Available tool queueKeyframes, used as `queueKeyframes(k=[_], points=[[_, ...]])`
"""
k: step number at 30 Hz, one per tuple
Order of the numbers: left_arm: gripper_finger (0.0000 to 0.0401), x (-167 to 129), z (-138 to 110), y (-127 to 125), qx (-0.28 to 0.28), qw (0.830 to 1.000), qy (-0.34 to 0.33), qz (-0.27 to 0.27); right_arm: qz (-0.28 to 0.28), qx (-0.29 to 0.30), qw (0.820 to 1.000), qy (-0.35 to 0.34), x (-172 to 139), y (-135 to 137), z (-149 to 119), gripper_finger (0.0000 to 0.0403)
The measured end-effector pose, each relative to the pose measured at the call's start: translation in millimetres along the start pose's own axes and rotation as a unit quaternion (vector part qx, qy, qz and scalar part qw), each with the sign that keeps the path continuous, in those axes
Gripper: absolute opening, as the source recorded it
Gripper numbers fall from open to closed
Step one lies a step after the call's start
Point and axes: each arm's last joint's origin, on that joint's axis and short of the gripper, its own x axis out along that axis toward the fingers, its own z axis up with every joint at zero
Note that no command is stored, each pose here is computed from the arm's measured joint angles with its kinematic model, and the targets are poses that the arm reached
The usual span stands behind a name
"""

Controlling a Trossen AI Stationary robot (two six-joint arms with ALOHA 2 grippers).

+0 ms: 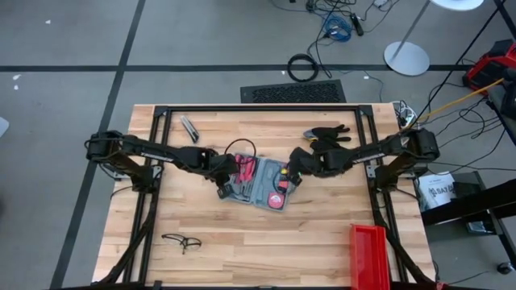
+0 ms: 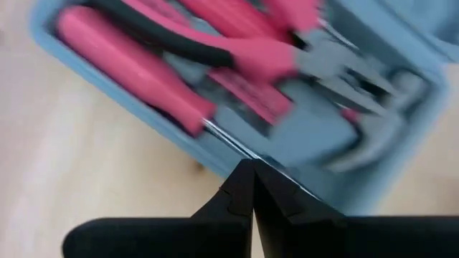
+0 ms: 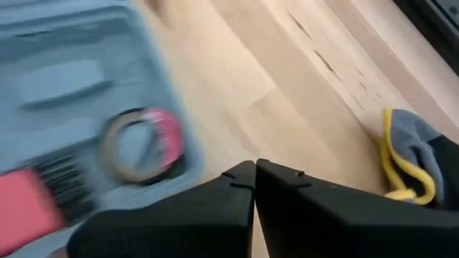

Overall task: Prefit tool cases
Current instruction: Adjust the gray prefit tool case

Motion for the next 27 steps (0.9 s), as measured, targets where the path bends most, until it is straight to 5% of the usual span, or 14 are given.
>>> queueKeyframes(k=[5, 14, 23, 27], points=[[0.0008, -2.9, -9.6, -16.8, 0.016, 0.996, 0.042, -0.081, 0.043, 0.019, 0.999, -0.005, 15.0, -22.4, 18.9, 0.0], [0.0008, 18.0, -18.4, -26.3, 0.01, 0.996, 0.052, -0.077, 0.068, 0.017, 0.997, 0.024, 51.4, -42.9, 23.7, 0.0], [0.0008, 26.4, -16.8, -11.8, 0.008, 0.996, 0.0, 0.089, 0.114, 0.01, 0.991, 0.067, 65.8, -18.1, 9.0, 0.0], [0.0008, 26.3, -12.4, -5.0, 0.01, 0.994, -0.012, 0.106, 0.186, 0.007, 0.979, 0.081, 46.5, 0.4, 4.8, 0.0]])
